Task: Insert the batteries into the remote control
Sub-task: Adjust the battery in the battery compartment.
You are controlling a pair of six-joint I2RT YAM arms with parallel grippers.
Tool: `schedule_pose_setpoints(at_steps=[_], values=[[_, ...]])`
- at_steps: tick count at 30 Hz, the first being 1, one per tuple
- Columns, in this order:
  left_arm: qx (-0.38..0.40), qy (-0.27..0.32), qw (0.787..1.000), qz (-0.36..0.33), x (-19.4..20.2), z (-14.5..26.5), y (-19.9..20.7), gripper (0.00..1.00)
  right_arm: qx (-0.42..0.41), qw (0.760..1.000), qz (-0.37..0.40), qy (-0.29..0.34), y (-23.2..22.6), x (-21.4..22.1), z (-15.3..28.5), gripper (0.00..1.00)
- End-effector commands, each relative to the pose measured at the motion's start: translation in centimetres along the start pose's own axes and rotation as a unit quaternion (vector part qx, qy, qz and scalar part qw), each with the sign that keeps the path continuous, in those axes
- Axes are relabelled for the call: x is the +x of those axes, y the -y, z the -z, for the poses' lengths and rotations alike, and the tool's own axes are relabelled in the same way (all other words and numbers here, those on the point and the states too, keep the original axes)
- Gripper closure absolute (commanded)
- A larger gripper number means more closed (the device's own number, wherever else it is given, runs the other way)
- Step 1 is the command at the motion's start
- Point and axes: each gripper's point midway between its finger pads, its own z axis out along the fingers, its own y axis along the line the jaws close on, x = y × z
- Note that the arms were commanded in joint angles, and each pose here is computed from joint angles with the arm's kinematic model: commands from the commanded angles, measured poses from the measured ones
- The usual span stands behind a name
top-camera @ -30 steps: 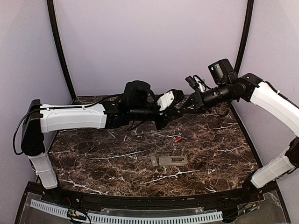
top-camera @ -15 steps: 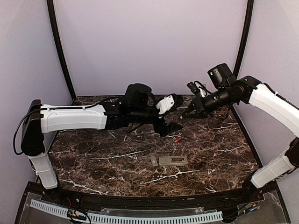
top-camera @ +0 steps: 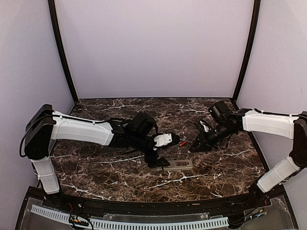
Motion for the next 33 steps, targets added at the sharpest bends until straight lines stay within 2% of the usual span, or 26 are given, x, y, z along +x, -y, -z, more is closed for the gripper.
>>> schedule_pose_setpoints(at_steps=[1,12,18,33], values=[[0.019,-0.024,0.999,-0.015,1.5,-1.8,0.4,0.12,-0.042,0.999,-0.003,0.018,-0.3,-1.2,-1.6,1.0],[0.022,-0.026,0.999,-0.002,3.6,-4.3,0.5,0.13,-0.041,0.999,-0.031,-0.003,2.0,-0.4,-4.4,1.0],[0.026,-0.01,1.0,0.005,3.4,-5.2,0.6,0.2,-0.042,0.998,-0.038,-0.018,2.4,0.9,-5.3,1.0],[0.04,-0.023,0.999,0.024,4.6,-6.2,1.6,0.32,-0.046,0.998,-0.04,-0.034,2.7,2.1,-6.7,1.0]])
